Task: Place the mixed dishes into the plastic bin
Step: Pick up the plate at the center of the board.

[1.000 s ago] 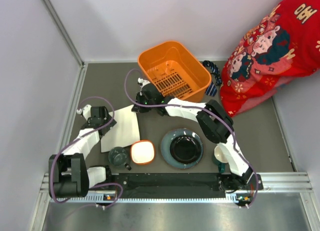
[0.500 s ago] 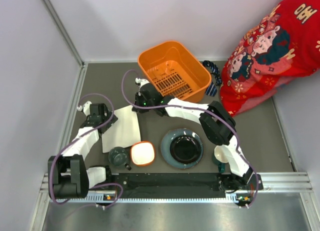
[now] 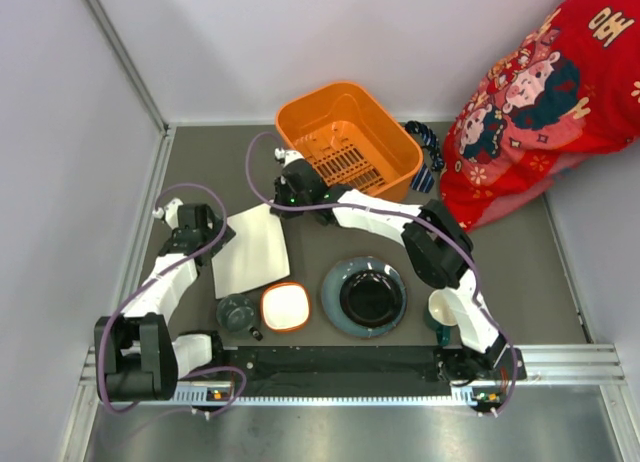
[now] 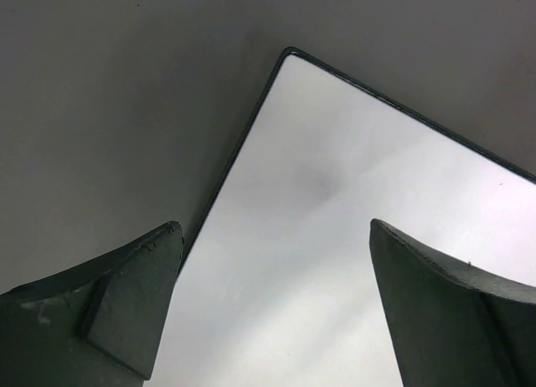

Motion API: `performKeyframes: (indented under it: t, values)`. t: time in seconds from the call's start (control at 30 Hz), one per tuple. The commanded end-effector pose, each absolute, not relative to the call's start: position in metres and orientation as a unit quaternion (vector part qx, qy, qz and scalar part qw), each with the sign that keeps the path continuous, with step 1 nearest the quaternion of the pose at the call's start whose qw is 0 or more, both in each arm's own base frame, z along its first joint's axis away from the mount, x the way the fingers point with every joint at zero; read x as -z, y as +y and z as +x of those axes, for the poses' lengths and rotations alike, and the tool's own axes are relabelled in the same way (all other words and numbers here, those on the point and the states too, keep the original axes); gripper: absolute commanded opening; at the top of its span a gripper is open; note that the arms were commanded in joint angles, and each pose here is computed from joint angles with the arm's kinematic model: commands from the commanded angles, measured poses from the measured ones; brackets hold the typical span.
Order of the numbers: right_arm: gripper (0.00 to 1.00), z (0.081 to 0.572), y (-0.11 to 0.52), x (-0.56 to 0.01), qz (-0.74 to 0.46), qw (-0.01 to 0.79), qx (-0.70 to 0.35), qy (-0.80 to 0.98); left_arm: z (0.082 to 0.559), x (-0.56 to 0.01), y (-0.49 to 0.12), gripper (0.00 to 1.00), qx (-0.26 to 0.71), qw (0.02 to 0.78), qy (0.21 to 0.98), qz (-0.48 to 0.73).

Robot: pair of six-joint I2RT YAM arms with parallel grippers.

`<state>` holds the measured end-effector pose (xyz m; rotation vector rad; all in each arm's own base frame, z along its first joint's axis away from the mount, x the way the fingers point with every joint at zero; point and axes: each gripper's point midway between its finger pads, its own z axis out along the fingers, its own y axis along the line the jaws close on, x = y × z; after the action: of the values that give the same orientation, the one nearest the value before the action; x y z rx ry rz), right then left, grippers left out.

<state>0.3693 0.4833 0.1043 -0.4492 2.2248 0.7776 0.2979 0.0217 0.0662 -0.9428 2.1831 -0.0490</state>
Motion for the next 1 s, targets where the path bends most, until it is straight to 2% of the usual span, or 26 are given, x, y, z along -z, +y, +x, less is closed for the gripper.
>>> performKeyframes:
  t: [0.0,0.43,0.97]
  values:
    - [0.00,0.407,0.461,-0.152,-0.170,0.436,-0.262,0.844,0.308,-0.085,0.020,0.97,0.031,0.397,0.844,-0.358]
    - [0.00,0.417,0.445,-0.181,-0.163,0.459,-0.254,0.836,0.304,-0.071,0.016,0.96,0.037,0.387,0.851,-0.353]
    - [0.00,0.437,0.441,-0.198,-0.123,0.472,-0.253,0.836,0.304,-0.064,-0.009,0.96,0.112,0.384,0.849,-0.346]
